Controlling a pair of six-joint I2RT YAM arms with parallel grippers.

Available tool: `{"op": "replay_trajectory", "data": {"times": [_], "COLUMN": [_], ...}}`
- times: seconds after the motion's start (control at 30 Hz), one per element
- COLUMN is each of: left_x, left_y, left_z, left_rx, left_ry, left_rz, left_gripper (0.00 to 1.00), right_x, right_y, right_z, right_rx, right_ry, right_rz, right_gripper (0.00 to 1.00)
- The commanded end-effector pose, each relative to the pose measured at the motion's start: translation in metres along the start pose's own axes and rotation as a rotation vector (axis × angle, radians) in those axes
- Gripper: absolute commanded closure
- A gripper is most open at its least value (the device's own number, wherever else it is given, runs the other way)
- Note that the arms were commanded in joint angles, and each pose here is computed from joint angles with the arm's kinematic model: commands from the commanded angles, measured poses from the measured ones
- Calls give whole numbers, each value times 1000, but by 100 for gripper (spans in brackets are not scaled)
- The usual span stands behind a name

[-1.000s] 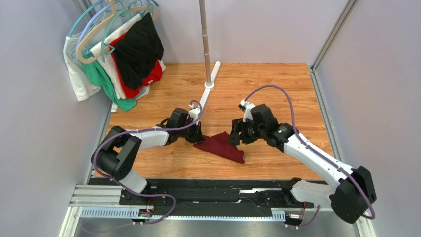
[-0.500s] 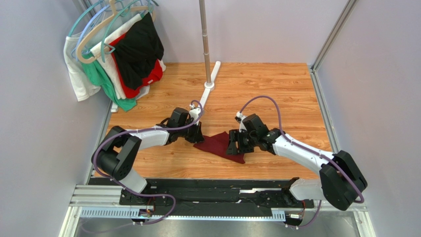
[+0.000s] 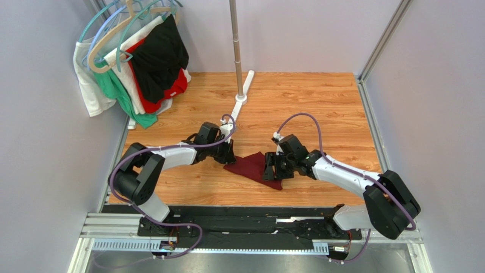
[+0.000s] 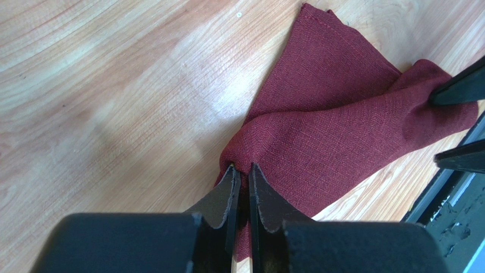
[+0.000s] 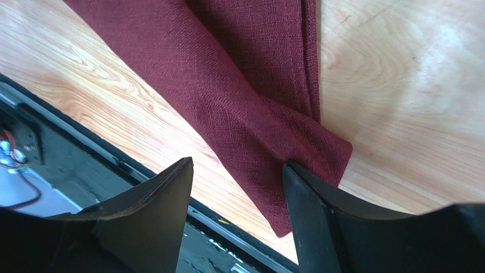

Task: Fold the napkin, place the utensils inside, and roll it up
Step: Roll the napkin at the center of the board.

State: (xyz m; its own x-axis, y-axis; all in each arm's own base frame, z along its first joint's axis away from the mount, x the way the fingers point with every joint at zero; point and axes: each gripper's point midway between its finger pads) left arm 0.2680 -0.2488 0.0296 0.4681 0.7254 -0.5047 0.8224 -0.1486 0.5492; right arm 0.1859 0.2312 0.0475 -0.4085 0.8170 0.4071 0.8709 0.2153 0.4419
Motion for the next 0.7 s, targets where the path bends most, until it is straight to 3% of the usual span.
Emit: {"op": "replay_trajectory", "data": {"times": [0.0, 0.2, 0.27, 0.43, 0.67], "left_x": [3, 6, 5, 5, 6], "left_y": [8, 1, 0, 0, -2], "left_z": [6, 10, 11, 11, 12], "left_rx": [29, 70, 74, 77, 87], "left_ry": [5, 11, 6, 1, 0], "left_rz": [30, 8, 5, 8, 13], "left_gripper": [89, 89, 89, 89, 89], "right_x": [16, 50, 44, 46, 64], "right_y": [20, 46, 52, 67, 62], "right_z": [-26, -32, -21, -3, 21], "right_rx": [-39, -120, -148, -268, -267], "right_ry": [-32, -91, -190, -304, -254], "right_rz": [-167, -492, -574, -690, -818], "right_gripper": [35, 32, 32, 31, 31]}}
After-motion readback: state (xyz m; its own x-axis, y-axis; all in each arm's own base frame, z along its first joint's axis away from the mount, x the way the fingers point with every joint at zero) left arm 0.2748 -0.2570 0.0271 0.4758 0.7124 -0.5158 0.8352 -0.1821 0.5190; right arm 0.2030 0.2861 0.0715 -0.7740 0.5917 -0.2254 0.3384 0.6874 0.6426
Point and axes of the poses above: each gripper's point midway between its finger pads, its own z axis out along the fingers, its own x axis along the line the jaws close on, y = z × x, and after that the axes turned 9 degrees about -z, right-handed
